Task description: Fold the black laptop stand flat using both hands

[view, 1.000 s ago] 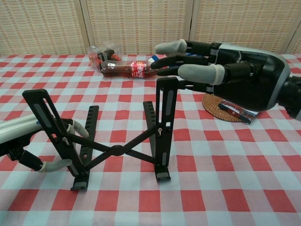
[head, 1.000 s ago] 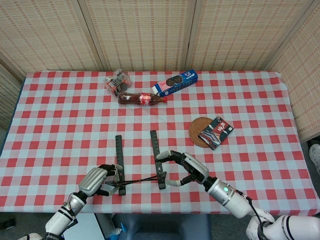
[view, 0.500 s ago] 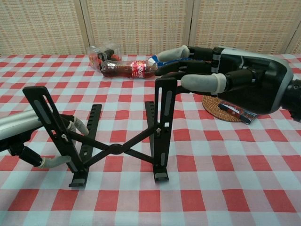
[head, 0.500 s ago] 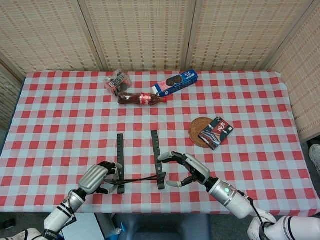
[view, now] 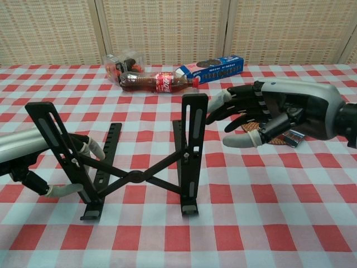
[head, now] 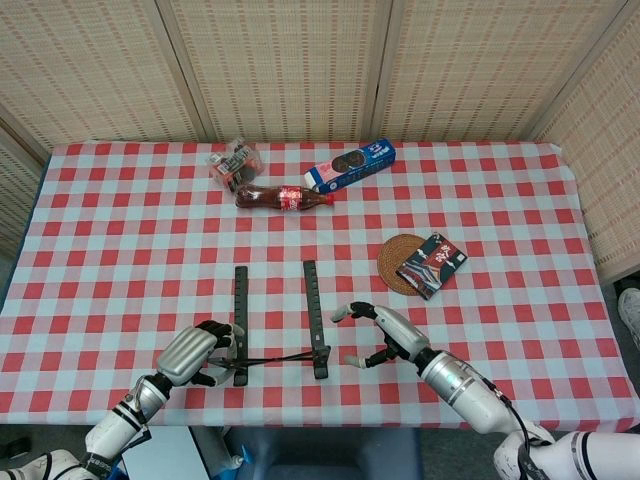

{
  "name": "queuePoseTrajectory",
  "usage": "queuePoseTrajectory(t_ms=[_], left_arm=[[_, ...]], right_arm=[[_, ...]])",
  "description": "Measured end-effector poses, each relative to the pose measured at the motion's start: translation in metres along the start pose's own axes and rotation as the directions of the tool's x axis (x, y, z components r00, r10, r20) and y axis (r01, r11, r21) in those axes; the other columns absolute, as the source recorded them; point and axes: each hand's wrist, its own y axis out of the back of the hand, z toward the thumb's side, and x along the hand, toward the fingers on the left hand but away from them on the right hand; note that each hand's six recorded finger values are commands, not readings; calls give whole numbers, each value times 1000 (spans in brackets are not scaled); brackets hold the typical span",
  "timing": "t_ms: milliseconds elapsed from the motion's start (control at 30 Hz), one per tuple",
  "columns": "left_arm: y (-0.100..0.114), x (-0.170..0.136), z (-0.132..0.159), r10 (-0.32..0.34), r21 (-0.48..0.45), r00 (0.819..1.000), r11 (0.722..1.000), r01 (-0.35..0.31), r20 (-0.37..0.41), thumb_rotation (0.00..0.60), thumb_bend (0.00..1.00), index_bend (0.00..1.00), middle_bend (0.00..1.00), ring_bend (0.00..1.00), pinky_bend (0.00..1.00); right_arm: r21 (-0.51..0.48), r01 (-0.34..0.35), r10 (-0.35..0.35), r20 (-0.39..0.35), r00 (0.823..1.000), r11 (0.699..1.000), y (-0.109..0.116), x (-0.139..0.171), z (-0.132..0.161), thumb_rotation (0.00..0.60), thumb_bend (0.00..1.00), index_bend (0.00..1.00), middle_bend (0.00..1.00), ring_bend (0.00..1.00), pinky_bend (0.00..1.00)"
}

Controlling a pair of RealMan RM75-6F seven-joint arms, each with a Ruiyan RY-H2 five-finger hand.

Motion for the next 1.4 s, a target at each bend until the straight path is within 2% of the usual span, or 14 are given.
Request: queuePoseTrajectory(t_ms=[200, 467, 733, 1100, 1400], left_arm=[[1, -1, -1, 1, 2, 1000, 1000, -1, -3, 600, 367, 574, 259, 263, 221], [0, -1, -2, 1, -3, 1000, 1000, -1, -6, 600, 367, 570, 259, 263, 219], [0, -1, -4, 0, -5, 1000, 1000, 0, -11, 600, 367, 569, 259, 263, 219], [0, -1, -5, 0, -4, 1000, 1000, 0, -10, 600, 367, 567, 259, 263, 219], [0, -2, -6, -2, -3, 1000, 1000, 2, -14, 600, 367, 566, 259, 263, 219]], right_arm=[[95, -37, 30, 77, 997, 995, -8, -13, -4, 600, 235, 350, 279, 154, 185], [162, -98, 79, 116, 990, 982, -24, -33, 1, 600, 235, 395, 279, 154, 185], [194, -128, 106, 119, 987, 973, -39, -45, 7, 600, 237, 435, 282, 154, 185], [207, -122, 93, 141, 986, 971, -46, -52, 3, 600, 244, 496, 298, 154, 185], [203, -129, 100, 145, 984, 971, -50, -55, 3, 600, 303, 528, 318, 154, 185]])
